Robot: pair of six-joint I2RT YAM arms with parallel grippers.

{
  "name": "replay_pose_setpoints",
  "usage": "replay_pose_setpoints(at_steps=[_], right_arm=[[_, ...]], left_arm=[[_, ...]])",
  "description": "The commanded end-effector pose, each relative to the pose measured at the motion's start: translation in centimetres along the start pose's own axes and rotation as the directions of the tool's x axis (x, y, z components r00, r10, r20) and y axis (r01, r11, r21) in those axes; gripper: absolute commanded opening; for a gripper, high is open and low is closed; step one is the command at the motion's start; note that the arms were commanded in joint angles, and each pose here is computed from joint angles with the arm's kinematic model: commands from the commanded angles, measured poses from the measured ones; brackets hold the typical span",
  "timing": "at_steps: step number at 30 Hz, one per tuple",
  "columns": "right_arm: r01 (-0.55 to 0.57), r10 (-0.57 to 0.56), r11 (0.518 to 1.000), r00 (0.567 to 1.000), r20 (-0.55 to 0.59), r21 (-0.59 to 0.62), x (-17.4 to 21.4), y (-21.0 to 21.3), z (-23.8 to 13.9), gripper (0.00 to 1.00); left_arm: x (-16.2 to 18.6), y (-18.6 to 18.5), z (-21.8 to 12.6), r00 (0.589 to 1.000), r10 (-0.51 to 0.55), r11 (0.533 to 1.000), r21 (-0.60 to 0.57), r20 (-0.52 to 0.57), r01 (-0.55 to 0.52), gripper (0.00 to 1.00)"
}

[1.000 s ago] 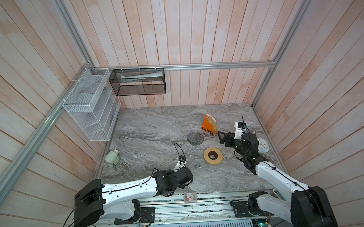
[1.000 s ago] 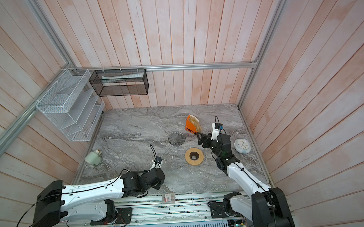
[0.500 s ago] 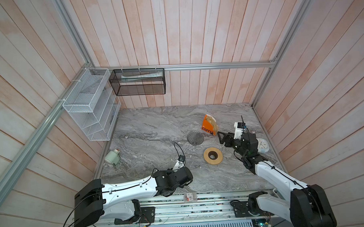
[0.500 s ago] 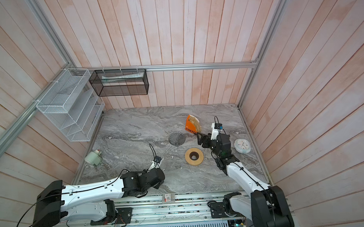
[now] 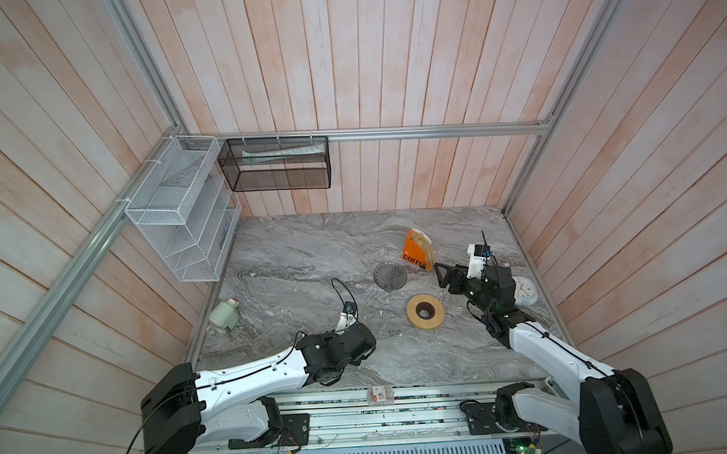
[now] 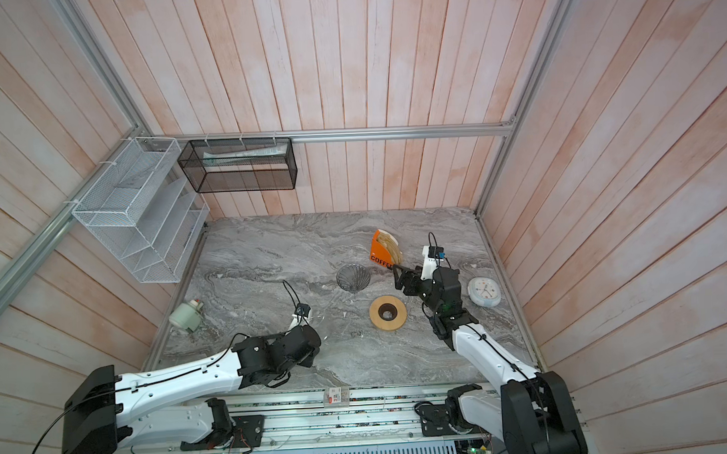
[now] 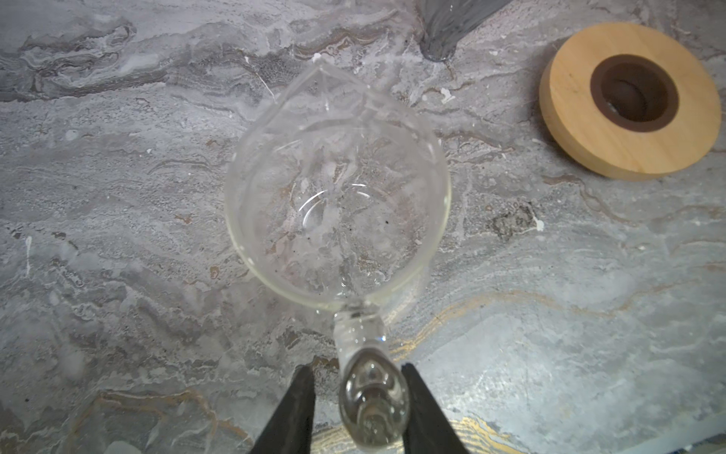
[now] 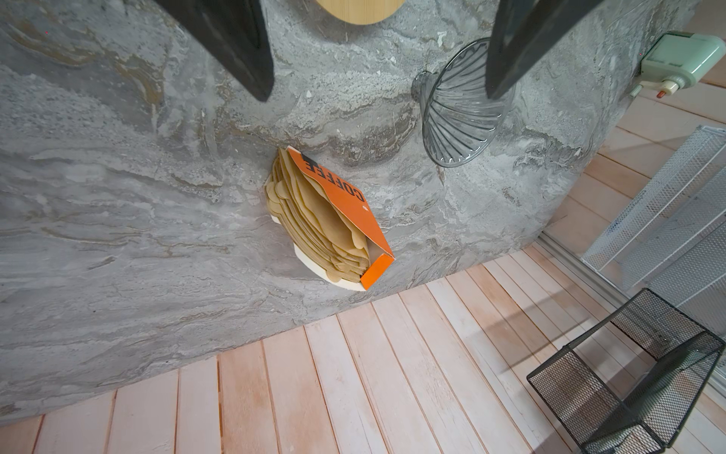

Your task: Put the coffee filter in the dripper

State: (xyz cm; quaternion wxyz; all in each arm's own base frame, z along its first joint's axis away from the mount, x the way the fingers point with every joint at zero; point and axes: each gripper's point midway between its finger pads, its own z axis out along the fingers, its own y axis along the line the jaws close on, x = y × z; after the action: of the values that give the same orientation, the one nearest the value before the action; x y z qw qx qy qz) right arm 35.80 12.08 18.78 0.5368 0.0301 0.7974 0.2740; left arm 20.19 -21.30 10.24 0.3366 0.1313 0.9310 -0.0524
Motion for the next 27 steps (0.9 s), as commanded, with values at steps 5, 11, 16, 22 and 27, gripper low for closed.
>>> replay_pose_setpoints(at_steps=[5,11,16,22,27], right_arm=[[-0.005,0.004,1.0,1.0,-0.002,-0.027,-0.3,0.7,0.5,0.85],[-0.003,0.003,1.0,1.0,-0.005,-0.031,-0.4,0.8,0.7,0.85],[0.001,-0.001,1.0,1.0,-0.011,-0.03,-0.3,0.8,0.9,0.85],[0.01,-0.01,1.0,1.0,-0.016,-0.023,-0.4,0.8,1.1,0.85],[0.016,-0.017,1.0,0.999,-0.037,-0.009,-0.1,0.5,1.2,0.85]], left_arm=[[1.3,2.2,0.6,0.997,-0.052,0.997,-0.055,-0.055,0.049,0.39],[1.6,3.1,1.2,0.994,-0.068,0.993,-0.102,-0.083,0.06,0.39],[1.1,4.0,1.4,0.993,-0.091,0.988,-0.135,-0.077,0.08,0.39],[0.1,6.0,1.7,0.987,-0.148,0.974,-0.184,-0.058,0.136,0.39],[-1.3,7.1,2.0,0.987,-0.16,0.968,-0.199,-0.026,0.152,0.39]])
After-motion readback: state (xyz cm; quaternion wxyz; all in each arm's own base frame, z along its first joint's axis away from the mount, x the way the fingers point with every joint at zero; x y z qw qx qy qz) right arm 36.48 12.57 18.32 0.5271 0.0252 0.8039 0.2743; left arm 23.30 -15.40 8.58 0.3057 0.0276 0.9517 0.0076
